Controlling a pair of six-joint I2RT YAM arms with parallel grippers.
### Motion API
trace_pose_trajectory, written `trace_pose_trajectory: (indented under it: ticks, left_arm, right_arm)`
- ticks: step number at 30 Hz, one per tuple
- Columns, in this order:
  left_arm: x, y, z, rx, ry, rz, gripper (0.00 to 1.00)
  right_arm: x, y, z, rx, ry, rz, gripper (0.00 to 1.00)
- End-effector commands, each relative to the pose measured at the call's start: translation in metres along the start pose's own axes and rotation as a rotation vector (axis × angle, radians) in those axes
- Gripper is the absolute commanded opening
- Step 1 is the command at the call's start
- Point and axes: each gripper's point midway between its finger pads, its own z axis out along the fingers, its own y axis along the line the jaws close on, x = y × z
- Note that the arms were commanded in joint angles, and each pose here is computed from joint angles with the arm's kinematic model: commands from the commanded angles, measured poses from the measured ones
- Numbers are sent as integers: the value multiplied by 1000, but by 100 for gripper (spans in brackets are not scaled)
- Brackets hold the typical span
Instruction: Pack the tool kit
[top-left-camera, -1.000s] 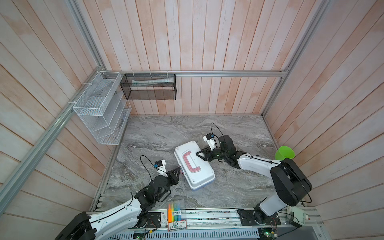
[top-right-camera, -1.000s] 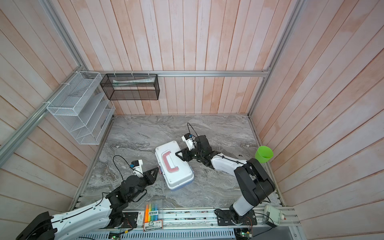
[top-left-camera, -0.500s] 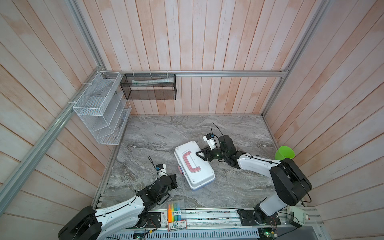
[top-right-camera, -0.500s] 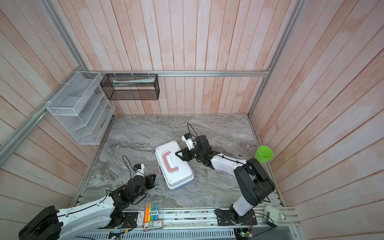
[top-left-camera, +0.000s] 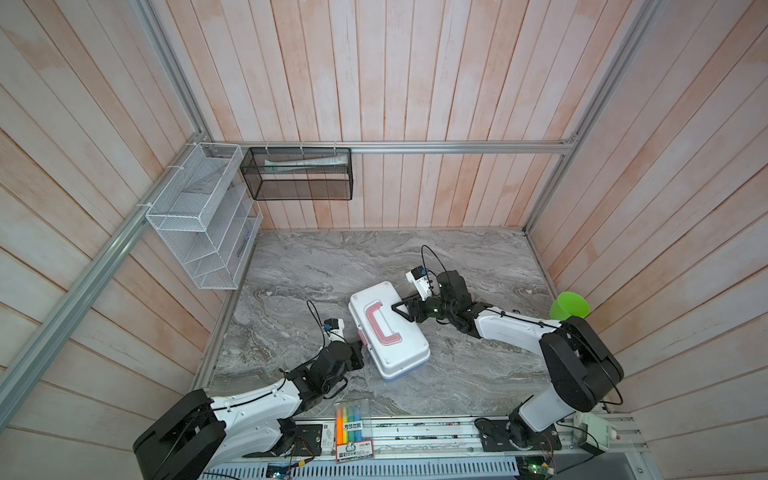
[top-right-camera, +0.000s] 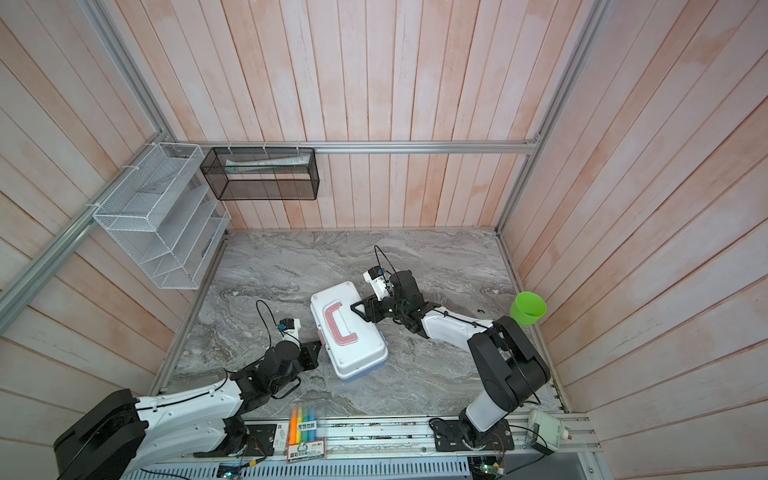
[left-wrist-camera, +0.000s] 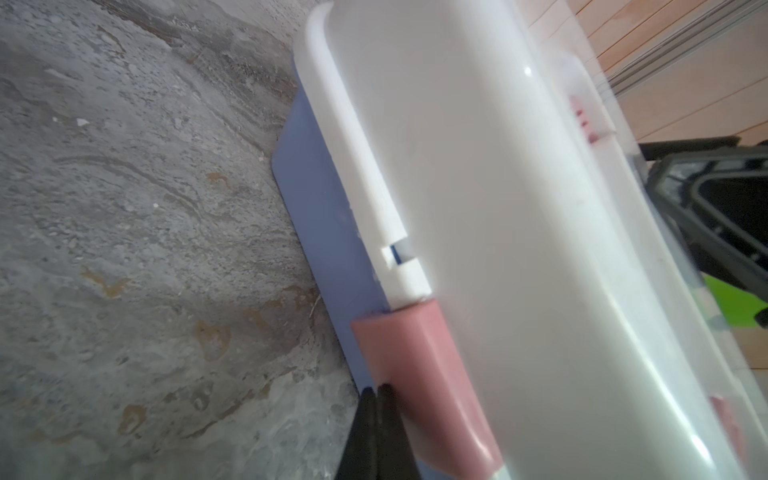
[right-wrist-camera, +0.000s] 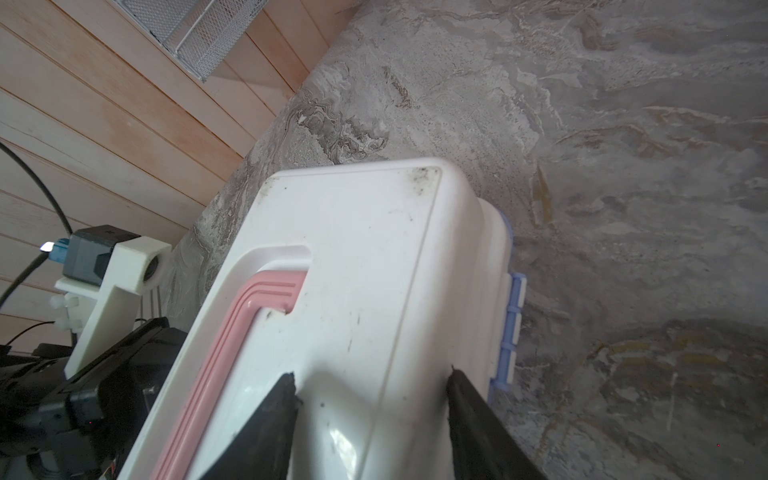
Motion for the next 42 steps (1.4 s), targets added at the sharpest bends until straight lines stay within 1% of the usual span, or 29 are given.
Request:
trace_pose_trajectory:
  ticks: [1, 6, 16, 18, 20, 21, 22, 23, 24, 27, 30, 35, 38, 42]
  left_arm:
    - [-19, -30, -7, 109, -55, -2, 2]
    - [-27, -35, -13, 141, -89, -17, 0]
    - [-30, -52, -10, 185, -67, 1, 0]
    - [-28, -49, -9, 158, -52, 2, 0]
    - [-25, -37, -10, 107, -42, -11, 0]
    - [-22, -30, -12, 82, -34, -19, 3]
    - [-20, -24, -15, 63, -27, -30, 10]
    - [-19, -20, -19, 55, -18, -44, 22]
    - [-18, -16, -22, 42, -7, -58, 30]
    - [-15, -9, -32, 22, 9, -88, 43]
    - [-16, -7, -36, 21, 4, -93, 44]
    - [-16, -10, -28, 7, 22, -64, 44]
    - [-17, -17, -22, 10, 39, -38, 43]
    - [-21, -23, -22, 24, 32, -39, 43]
  right_arm:
    - [71, -9, 8, 32, 219, 91, 55]
    - [71, -9, 8, 28, 217, 92, 55]
    - [72, -8, 9, 25, 213, 99, 55]
    - [73, -9, 9, 30, 215, 101, 55]
    - [72, -10, 8, 40, 211, 98, 55]
    - [71, -10, 7, 42, 208, 95, 55]
    - [70, -10, 6, 45, 206, 91, 55]
    - [69, -10, 6, 48, 205, 88, 55]
    - [69, -10, 6, 49, 206, 85, 55]
    - [68, -10, 7, 47, 206, 84, 55]
    - [69, -10, 9, 39, 206, 88, 55]
    - [69, -10, 10, 34, 206, 89, 55]
    - [69, -10, 9, 34, 206, 87, 55]
    - [73, -11, 9, 37, 214, 89, 55]
